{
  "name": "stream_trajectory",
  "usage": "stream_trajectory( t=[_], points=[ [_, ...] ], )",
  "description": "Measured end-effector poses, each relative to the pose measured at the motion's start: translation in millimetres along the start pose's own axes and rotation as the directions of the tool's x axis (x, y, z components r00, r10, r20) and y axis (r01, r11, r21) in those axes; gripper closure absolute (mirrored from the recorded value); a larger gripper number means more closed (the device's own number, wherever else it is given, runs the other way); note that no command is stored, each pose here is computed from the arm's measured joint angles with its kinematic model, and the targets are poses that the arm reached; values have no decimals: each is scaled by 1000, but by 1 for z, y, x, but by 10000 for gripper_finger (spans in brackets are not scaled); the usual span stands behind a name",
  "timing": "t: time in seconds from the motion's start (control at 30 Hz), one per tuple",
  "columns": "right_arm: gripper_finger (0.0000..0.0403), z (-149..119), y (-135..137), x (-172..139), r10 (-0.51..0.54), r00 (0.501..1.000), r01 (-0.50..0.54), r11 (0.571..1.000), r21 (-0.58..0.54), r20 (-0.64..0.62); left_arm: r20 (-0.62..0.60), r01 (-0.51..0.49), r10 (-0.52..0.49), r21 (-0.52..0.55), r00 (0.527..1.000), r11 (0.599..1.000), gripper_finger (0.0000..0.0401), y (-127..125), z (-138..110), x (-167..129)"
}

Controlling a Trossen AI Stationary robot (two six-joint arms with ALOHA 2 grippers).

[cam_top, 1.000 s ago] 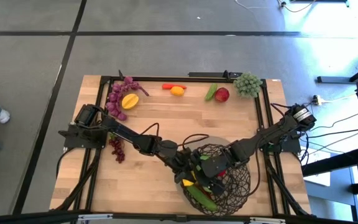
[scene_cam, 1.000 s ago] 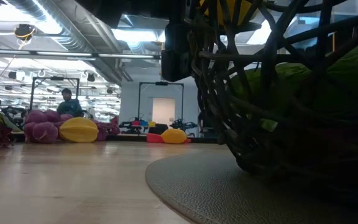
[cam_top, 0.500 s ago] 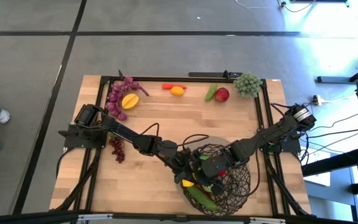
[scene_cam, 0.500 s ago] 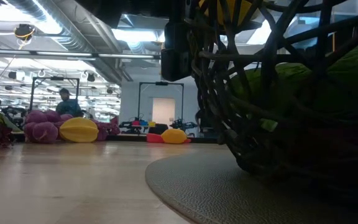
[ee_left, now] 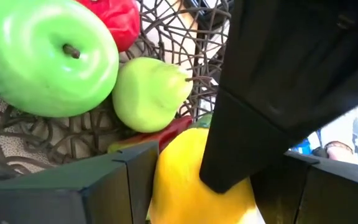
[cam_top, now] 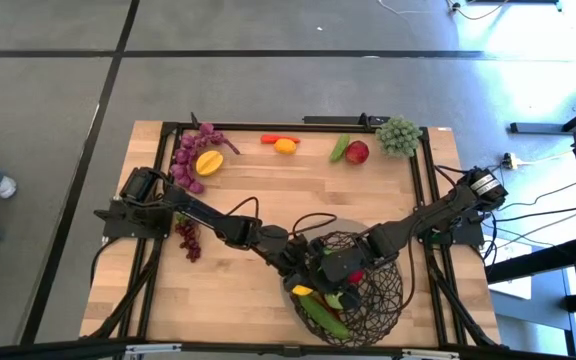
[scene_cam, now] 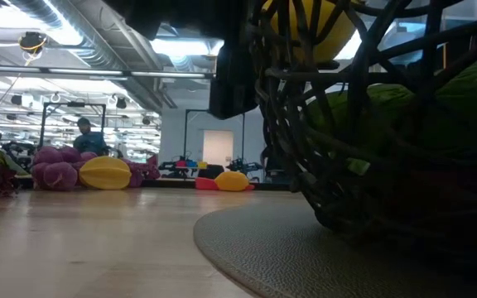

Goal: Build produce basket
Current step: Put the bottom yellow lemon into the wire basket

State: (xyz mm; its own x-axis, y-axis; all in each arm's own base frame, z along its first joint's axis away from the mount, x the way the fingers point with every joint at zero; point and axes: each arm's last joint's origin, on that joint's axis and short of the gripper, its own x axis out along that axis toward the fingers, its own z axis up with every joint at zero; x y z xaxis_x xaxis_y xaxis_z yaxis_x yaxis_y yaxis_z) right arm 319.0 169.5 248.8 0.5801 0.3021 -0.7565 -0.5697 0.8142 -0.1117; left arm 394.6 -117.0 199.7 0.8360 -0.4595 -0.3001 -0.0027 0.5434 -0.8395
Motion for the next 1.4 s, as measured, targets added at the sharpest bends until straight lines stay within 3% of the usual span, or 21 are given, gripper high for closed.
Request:
stream_trajectory(
  t=[0.37,0.73,0.97,1.4],
  points=[
    [227,-7,5,0,95,994,-91,994,61,-57,-28,8,-9,-8,1000,1000,204,0,-1,0],
    [226,-7,0,0,76,995,-67,987,148,-59,-32,9,-11,-61,999,998,204,0,-1,-1],
    [226,-7,-5,0,-4,998,12,993,121,-61,-42,16,-18,-61,999,998,204,0,-1,-1],
    [226,2,-5,1,19,999,-21,998,67,36,-44,11,-14,-68,999,998,204,5,4,-2]
  ],
)
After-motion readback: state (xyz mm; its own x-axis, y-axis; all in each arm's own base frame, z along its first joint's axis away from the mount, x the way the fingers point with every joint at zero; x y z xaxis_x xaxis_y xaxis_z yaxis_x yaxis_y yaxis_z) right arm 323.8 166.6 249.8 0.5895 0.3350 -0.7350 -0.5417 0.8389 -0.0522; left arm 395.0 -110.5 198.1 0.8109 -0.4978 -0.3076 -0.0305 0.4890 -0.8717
